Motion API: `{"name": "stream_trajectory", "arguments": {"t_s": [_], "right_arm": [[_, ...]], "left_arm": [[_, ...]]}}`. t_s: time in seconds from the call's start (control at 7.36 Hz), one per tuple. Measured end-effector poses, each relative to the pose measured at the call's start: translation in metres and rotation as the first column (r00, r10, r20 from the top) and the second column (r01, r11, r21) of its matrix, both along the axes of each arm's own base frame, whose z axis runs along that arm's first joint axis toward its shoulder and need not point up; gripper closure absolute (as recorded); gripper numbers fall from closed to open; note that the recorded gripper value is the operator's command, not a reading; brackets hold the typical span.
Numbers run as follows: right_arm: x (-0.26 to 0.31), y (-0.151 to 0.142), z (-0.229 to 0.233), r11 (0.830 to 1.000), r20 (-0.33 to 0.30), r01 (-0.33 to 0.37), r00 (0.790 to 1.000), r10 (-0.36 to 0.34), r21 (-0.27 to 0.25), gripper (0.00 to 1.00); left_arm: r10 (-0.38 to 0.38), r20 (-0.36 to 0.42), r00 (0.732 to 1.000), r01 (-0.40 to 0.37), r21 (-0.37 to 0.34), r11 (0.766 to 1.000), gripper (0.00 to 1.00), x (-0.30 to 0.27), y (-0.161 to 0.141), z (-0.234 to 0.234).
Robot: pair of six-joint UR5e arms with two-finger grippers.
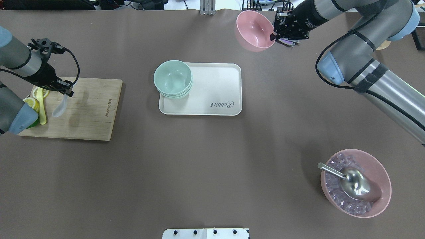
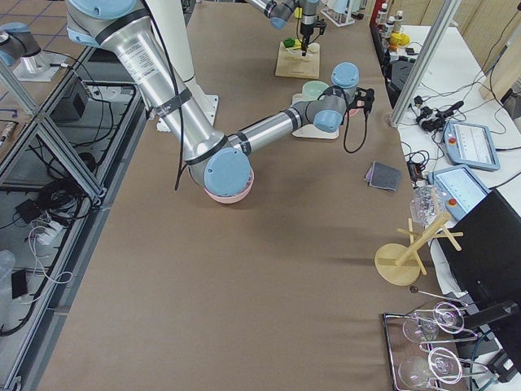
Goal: Stack pink bowl on green and place spoon
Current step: 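Grasp the white spoon on the cutting board with the left gripper, then carry the pink bowl with the right gripper onto the green bowls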
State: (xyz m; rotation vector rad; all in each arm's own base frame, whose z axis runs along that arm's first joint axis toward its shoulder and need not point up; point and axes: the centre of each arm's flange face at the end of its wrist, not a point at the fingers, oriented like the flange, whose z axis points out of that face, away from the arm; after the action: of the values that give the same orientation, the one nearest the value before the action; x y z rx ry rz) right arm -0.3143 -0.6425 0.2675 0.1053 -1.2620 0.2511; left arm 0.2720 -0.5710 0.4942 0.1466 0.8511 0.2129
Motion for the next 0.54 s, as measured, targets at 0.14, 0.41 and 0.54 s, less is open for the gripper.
{"name": "stream_trajectory", "arguments": {"t_s": [0.14, 0.41, 0.54], "right_arm": [[-0.001, 0.001, -0.014, 1.000, 0.014, -0.002, 1.000, 0.002, 0.006, 1.00], [-0.023, 0.001, -0.057, 1.000, 0.021, 0.008, 1.000, -0.009, 0.015, 1.00], [-0.055, 0.006, -0.083, 1.000, 0.009, 0.017, 1.000, -0.017, 0.009, 1.00]], "left_arm": [[-0.008, -0.015, 1.000, 0.008, -0.009, 1.000, 1.00, -0.013, 0.000, -0.027], [-0.054, -0.031, 0.998, 0.054, -0.013, 0.998, 1.00, -0.048, -0.005, -0.063], [-0.074, -0.035, 0.997, 0.074, -0.011, 0.997, 1.00, -0.060, -0.010, -0.073]]}}
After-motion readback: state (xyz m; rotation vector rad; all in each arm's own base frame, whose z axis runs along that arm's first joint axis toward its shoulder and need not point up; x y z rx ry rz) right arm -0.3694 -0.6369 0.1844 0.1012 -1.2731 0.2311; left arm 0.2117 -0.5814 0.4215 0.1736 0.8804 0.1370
